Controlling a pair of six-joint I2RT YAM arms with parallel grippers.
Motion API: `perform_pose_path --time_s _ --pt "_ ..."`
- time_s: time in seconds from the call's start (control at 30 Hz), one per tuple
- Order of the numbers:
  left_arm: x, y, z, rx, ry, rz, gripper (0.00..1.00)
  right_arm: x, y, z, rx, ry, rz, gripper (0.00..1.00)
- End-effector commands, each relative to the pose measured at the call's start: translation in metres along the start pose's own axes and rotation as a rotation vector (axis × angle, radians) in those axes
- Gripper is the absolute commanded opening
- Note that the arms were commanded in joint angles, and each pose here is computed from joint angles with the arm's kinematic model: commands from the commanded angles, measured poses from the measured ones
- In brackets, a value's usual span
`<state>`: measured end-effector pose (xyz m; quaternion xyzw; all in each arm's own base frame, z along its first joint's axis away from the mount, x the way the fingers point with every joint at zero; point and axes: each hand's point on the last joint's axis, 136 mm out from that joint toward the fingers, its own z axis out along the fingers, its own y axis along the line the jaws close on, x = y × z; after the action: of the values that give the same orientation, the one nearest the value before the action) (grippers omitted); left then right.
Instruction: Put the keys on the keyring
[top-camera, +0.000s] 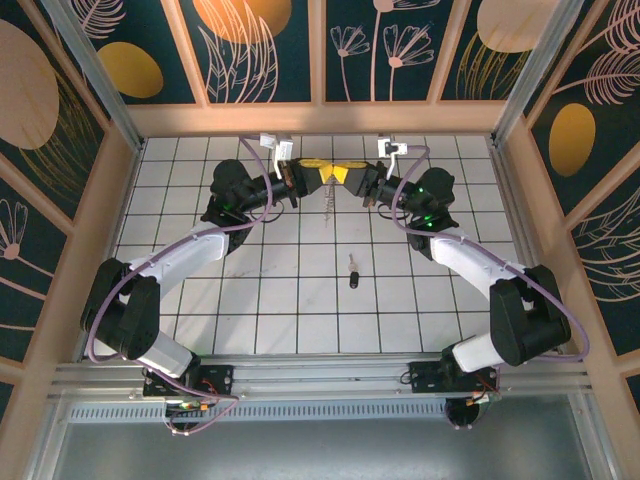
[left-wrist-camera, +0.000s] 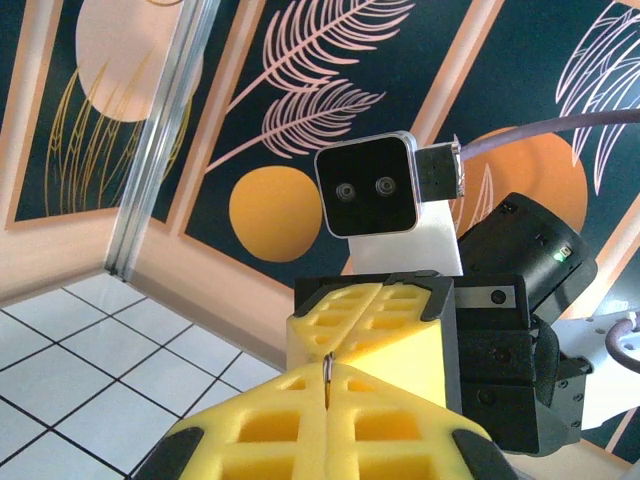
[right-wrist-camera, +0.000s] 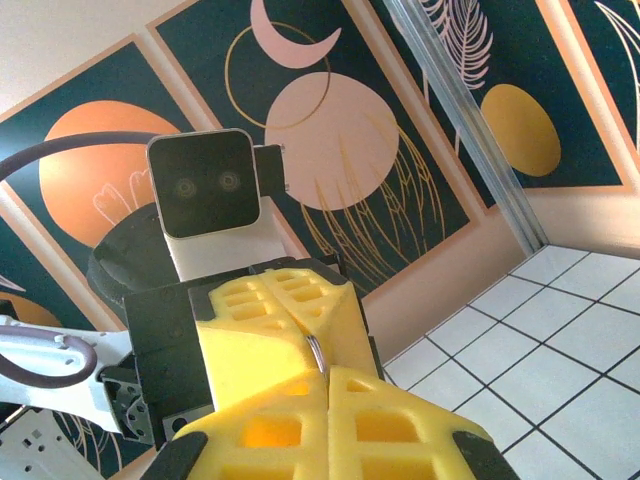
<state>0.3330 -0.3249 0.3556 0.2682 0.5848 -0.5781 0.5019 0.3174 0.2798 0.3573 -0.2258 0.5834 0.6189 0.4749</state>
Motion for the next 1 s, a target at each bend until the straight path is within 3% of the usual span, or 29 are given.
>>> perform_pose_path --time_s 0.0,0.67,0.87,0.97 --pt "0.007 -0.006 0.004 0.007 0.026 0.015 0.00 -0.007 0.025 0.008 -0.085 -0.003 -0.077 0.00" --pt "0.009 0.001 0.004 -0.022 0.021 0.017 0.00 -0.005 0.017 0.009 -0.051 -0.007 -0.067 0.00" --pt "0.009 0.006 0.006 -0.040 0.028 0.012 0.00 -0.013 0.008 -0.004 0.011 -0.031 -0.059 0.34" --pt "0.011 0.008 0.005 -0.055 0.034 0.022 0.00 -0.017 0.003 -0.017 0.056 -0.047 -0.056 0.42"
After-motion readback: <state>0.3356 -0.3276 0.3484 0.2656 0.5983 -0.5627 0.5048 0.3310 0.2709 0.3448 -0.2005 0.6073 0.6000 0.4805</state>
